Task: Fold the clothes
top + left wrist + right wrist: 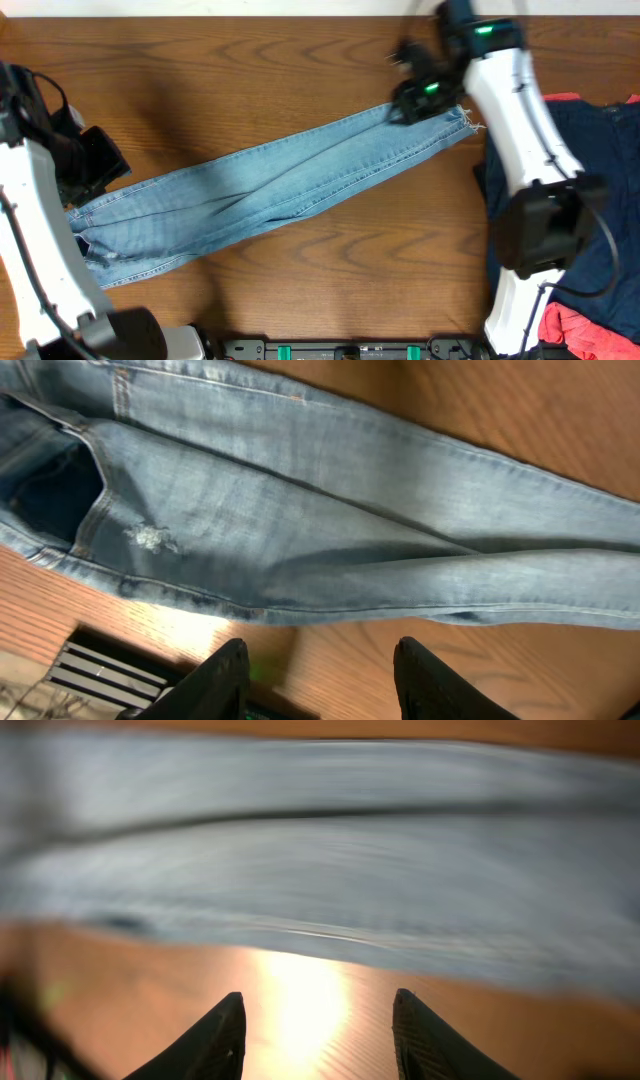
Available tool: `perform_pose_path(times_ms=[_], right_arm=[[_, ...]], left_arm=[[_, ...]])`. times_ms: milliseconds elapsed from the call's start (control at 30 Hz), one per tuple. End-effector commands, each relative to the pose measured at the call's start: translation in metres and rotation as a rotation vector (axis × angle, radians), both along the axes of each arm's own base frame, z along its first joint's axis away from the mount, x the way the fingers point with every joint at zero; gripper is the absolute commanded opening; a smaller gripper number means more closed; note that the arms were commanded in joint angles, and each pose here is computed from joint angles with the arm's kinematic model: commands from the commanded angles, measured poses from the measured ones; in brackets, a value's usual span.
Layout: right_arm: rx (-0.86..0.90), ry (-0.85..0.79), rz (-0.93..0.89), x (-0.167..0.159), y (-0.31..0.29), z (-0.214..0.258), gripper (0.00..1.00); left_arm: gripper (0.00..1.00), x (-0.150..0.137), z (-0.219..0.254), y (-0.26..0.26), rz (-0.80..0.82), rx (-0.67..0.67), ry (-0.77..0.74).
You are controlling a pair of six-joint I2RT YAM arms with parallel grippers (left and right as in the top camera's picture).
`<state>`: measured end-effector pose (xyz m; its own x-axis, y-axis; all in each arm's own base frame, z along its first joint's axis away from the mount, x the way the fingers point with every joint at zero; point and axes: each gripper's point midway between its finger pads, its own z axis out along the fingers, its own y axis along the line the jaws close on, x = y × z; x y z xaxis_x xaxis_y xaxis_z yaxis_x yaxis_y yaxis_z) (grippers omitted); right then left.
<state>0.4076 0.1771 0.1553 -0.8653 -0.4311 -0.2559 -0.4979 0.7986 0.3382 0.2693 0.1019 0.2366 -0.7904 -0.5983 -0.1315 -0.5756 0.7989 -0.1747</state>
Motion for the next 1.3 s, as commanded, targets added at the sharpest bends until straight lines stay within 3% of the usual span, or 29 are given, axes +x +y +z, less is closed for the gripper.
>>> perform_pose_path(times_ms=[0, 233, 467, 667, 933, 1133, 1200, 1267], right_arm=[[0.111, -0.066, 0.388, -0.041, 0.081, 0.003, 0.46], [0.07, -0.238, 0.766, -0.1, 0.188, -0.007, 0.42], [0.03, -0.357, 1.015, -0.162, 0.261, -0.028, 0.51], [0.017, -0.365, 1.102, -0.192, 0.293, -0.06, 0.54], [0.068, -0.416, 1.08, -0.195, 0.334, -0.094, 0.62], [0.072, -0.389, 1.022, -0.192, 0.342, -0.115, 0.62], [0.081, -0.402, 1.02, -0.191, 0.346, -0.114, 0.59], [0.094, -0.408, 0.994, -0.188, 0.35, -0.111, 0.41]], left_arm=[[0.5, -0.009, 0.044, -0.004, 0.022, 0.069, -0.142], [0.56, -0.04, 0.1, -0.018, 0.094, 0.135, -0.343], [0.56, -0.07, 0.127, -0.032, 0.177, 0.151, -0.463], [0.56, -0.094, 0.143, -0.035, 0.194, 0.222, -0.539], [0.57, -0.111, 0.154, -0.043, 0.198, 0.245, -0.605], [0.6, -0.112, 0.153, -0.043, 0.198, 0.242, -0.598], [0.6, -0.112, 0.153, -0.043, 0.198, 0.242, -0.598], [0.61, -0.111, 0.153, -0.043, 0.198, 0.242, -0.598]])
